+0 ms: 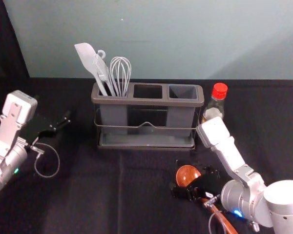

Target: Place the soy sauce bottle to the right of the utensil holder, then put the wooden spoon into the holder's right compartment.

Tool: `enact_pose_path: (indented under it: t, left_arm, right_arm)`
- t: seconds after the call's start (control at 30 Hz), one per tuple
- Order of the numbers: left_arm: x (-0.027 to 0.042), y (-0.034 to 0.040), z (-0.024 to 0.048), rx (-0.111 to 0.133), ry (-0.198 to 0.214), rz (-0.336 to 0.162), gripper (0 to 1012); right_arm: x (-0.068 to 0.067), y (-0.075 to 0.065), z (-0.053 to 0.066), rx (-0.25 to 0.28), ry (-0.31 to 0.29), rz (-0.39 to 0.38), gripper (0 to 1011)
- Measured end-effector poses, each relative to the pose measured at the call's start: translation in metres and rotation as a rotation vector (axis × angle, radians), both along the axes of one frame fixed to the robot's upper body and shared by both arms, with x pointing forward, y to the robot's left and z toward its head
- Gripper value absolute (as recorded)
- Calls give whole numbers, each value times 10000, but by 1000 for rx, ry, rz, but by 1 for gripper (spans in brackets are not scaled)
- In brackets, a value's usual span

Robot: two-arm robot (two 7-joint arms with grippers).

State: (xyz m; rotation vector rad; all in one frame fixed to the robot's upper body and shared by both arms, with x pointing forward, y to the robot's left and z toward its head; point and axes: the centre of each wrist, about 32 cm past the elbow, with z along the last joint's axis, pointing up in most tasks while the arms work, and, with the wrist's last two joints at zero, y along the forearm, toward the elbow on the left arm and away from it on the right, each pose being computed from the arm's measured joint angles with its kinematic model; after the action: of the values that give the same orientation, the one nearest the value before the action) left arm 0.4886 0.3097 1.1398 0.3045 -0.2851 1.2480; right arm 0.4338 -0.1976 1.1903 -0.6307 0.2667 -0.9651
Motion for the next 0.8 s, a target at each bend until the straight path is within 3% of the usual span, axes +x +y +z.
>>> enact_pose_path:
  t: [0.47,0.8]
  left_arm:
    - [0,0,0,0,0,0,1000]
    - [0,0,0,0,0,0,1000]
  right_arm:
    - [-9,3,-11,-9,1,2,1004]
    - [-16,3,-4,-21,1,0,838]
